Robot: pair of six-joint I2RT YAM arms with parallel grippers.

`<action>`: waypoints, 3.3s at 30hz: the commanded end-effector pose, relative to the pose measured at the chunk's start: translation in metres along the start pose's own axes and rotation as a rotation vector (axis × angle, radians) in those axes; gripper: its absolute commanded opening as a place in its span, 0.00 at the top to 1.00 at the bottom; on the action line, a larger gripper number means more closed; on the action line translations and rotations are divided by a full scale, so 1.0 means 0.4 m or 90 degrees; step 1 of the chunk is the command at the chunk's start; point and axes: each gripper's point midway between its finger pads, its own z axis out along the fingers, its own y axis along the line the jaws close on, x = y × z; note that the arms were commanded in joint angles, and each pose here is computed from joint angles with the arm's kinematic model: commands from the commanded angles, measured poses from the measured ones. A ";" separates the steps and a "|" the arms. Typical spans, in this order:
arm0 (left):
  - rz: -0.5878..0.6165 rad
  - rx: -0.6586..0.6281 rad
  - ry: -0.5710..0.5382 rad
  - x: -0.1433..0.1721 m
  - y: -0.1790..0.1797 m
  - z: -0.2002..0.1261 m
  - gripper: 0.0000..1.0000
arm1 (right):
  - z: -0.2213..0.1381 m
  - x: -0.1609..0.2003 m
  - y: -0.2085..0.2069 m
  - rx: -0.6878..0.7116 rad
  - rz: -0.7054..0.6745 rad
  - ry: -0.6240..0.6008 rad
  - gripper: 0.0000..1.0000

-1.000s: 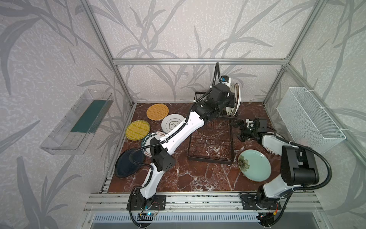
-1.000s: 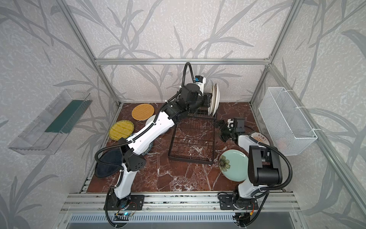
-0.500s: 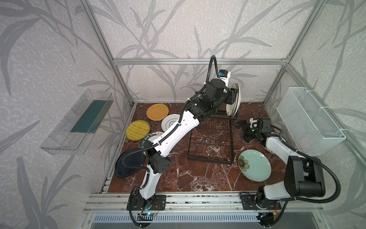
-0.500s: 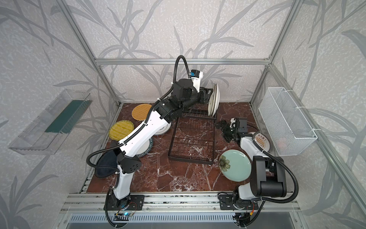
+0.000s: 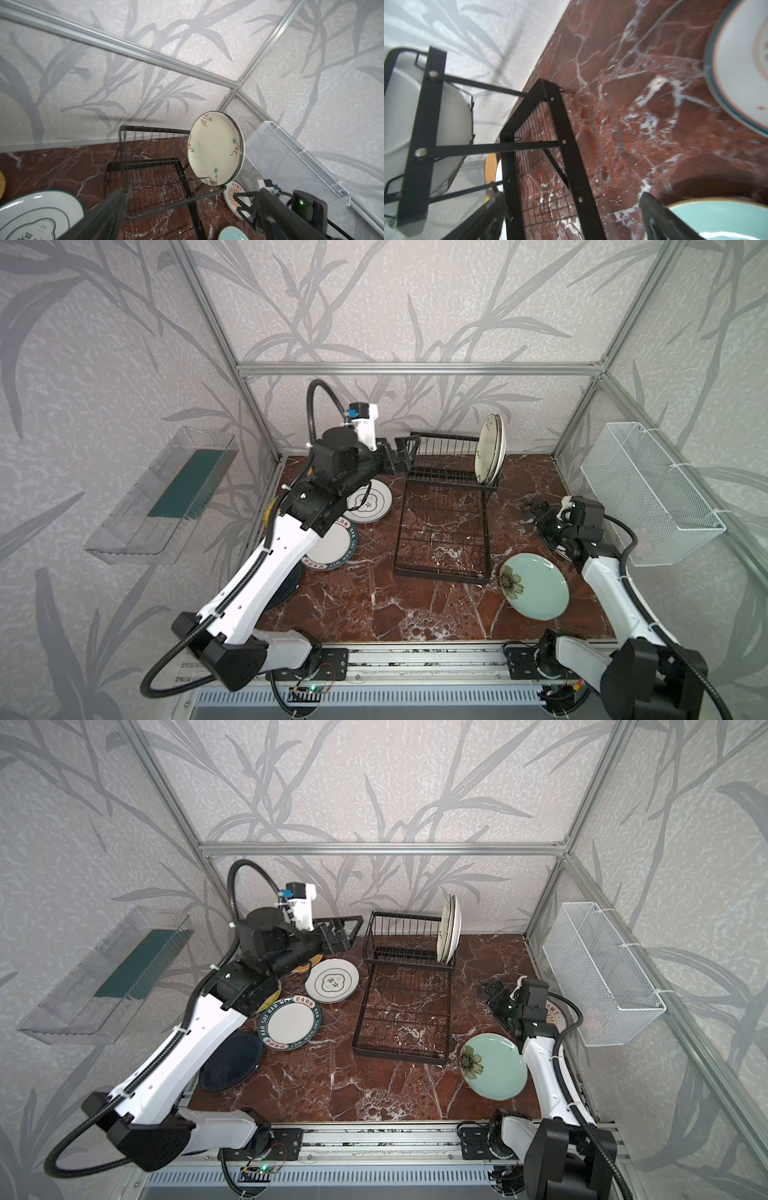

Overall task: Load plates into a dish rack
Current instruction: Pick up the plate from the middle-right of the table.

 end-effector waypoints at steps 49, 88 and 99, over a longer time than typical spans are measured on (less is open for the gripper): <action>-0.107 0.072 0.161 0.266 0.114 -0.035 0.01 | 0.062 -0.117 -0.461 0.128 0.276 -0.185 0.86; 0.049 0.055 0.117 0.285 0.107 -0.065 0.02 | -0.068 -0.040 -0.090 0.119 0.236 0.004 1.00; 0.286 0.174 0.132 0.411 -0.047 -0.058 0.01 | -0.175 0.085 -0.046 0.213 0.226 0.130 1.00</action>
